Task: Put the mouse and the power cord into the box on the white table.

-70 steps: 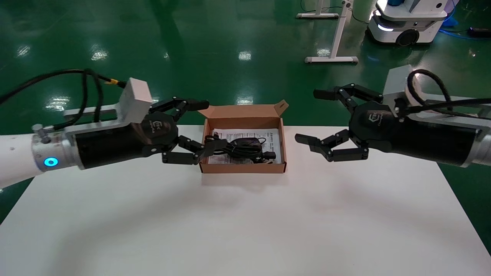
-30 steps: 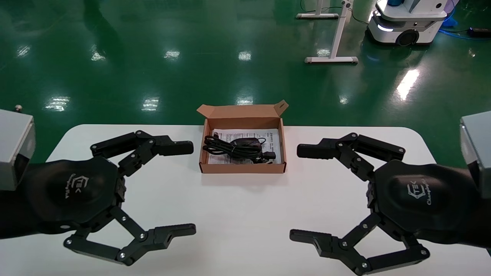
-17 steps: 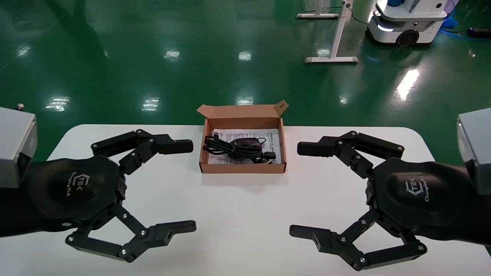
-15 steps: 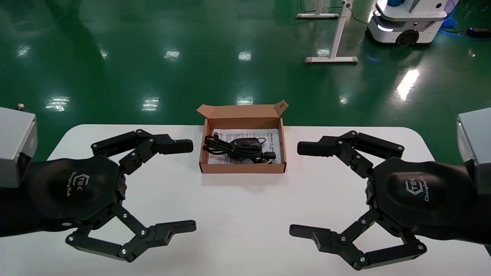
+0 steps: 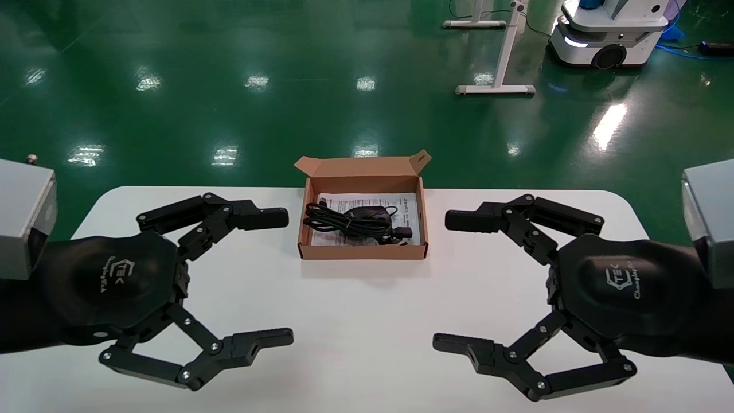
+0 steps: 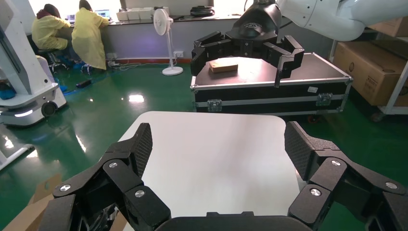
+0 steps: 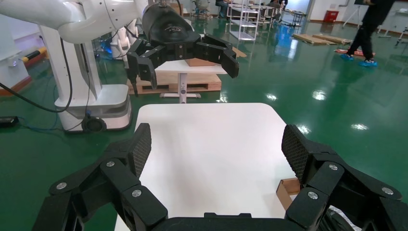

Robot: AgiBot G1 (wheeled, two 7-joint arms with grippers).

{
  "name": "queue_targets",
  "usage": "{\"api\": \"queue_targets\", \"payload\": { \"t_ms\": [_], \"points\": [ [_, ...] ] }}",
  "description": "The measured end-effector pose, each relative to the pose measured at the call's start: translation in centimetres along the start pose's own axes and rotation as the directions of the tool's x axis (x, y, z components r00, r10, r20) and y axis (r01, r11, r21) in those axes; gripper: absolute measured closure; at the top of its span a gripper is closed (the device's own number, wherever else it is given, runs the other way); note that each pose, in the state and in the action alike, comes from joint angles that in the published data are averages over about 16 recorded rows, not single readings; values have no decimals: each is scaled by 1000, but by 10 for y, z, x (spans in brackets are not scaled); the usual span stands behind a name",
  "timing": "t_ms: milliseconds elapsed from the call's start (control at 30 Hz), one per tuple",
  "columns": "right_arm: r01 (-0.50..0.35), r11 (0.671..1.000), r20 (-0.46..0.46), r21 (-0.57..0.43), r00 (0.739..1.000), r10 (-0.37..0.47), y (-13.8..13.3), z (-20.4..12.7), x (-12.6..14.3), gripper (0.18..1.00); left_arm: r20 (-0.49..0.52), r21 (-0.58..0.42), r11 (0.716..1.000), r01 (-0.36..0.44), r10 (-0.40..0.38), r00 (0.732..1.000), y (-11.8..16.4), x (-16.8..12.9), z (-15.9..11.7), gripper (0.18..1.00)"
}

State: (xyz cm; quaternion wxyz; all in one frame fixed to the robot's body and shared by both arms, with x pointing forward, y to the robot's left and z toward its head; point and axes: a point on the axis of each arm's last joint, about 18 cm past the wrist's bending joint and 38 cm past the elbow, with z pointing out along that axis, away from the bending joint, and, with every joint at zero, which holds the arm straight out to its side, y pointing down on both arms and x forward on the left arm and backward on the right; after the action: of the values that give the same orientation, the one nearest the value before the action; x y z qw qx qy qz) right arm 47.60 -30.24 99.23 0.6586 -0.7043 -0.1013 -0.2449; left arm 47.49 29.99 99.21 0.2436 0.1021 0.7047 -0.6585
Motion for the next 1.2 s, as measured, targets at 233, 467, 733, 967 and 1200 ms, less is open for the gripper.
{"api": "queue_targets", "payload": {
  "t_ms": [233, 467, 733, 967, 1200],
  "points": [
    [0, 1000, -1, 0, 1000, 0, 0, 0, 0, 178, 1, 0, 1000, 0, 0, 1000, 0, 0, 0, 184],
    [0, 1000, -1, 0, 1000, 0, 0, 0, 0, 178, 1, 0, 1000, 0, 0, 1000, 0, 0, 0, 184],
    [0, 1000, -1, 0, 1000, 0, 0, 0, 0, 178, 1, 0, 1000, 0, 0, 1000, 0, 0, 0, 184],
    [0, 1000, -1, 0, 1000, 0, 0, 0, 1, 178, 1, 0, 1000, 0, 0, 1000, 0, 0, 0, 184],
    [0, 1000, -1, 0, 1000, 0, 0, 0, 1, 178, 1, 0, 1000, 1, -1, 1000, 0, 0, 0, 184]
  ]
}}
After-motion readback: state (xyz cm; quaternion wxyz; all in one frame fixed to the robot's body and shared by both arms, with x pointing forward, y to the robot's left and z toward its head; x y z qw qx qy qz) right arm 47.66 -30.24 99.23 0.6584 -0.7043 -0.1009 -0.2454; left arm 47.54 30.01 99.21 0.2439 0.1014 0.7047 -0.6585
